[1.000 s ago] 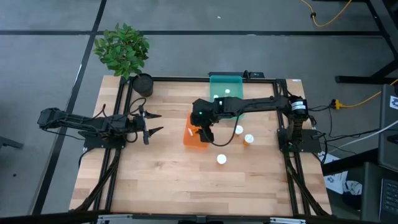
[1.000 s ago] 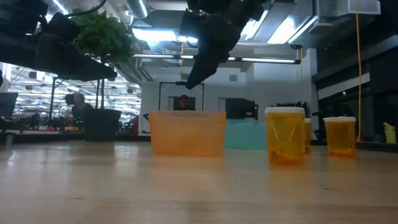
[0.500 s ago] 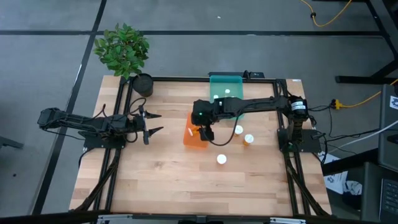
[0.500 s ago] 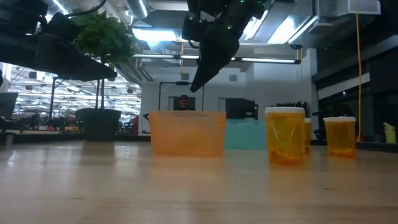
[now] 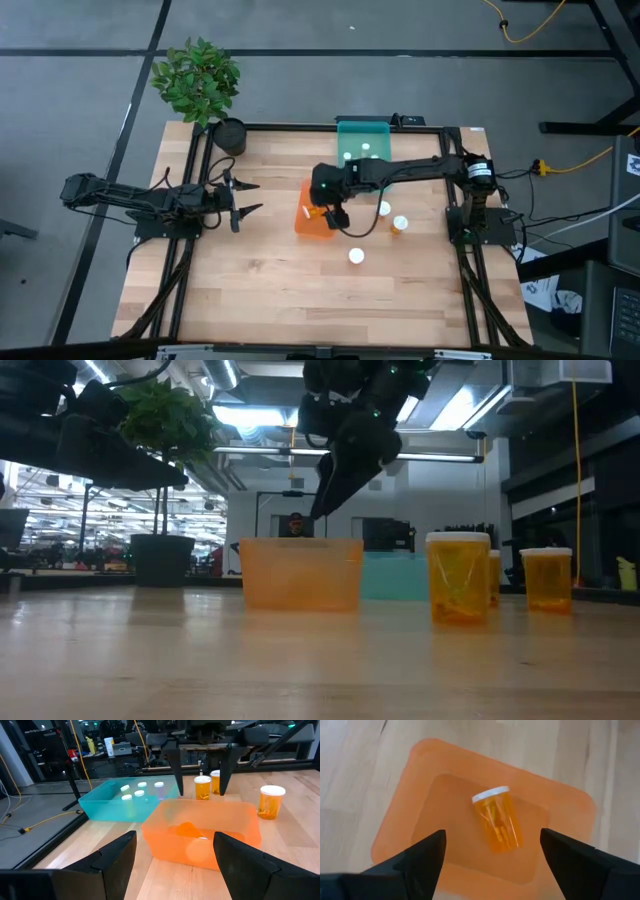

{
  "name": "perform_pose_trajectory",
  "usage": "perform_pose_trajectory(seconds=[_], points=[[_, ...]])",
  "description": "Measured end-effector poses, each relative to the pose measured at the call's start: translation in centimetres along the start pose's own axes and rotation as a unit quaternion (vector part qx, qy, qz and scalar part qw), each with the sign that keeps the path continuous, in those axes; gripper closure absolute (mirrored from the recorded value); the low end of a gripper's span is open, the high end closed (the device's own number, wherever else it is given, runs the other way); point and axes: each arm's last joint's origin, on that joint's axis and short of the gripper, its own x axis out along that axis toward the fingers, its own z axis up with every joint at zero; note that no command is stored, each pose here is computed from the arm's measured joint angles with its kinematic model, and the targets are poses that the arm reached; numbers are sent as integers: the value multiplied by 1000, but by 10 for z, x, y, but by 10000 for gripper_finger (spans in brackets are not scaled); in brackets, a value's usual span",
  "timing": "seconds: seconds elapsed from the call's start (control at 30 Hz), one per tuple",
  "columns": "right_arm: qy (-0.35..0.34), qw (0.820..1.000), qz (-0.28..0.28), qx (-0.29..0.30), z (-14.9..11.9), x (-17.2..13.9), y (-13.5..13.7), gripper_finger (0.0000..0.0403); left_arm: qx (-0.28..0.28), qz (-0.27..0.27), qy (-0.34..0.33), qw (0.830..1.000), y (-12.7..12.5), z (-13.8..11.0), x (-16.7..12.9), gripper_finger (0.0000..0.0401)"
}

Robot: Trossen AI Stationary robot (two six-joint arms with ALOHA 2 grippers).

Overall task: Pick and place medicine bottles into bin by pill shape (circle, oval)
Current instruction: Remove the orange capsule bottle from the orange bin

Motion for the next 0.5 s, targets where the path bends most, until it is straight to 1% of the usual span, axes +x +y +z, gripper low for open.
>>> perform_pose_trajectory(seconds=[0.13, 0.33, 0.5], points=[[-3, 1000, 1, -3, -4, 13, 1, 79, 0, 0, 0, 1000, 0, 0, 0, 144], [-1, 999, 2, -34, -5, 42, 1, 80, 0, 0, 0, 1000, 0, 0, 0, 144], [-11, 998, -1, -56, -4, 54, 0, 80, 0, 0, 0, 1000, 0, 0, 0, 144]])
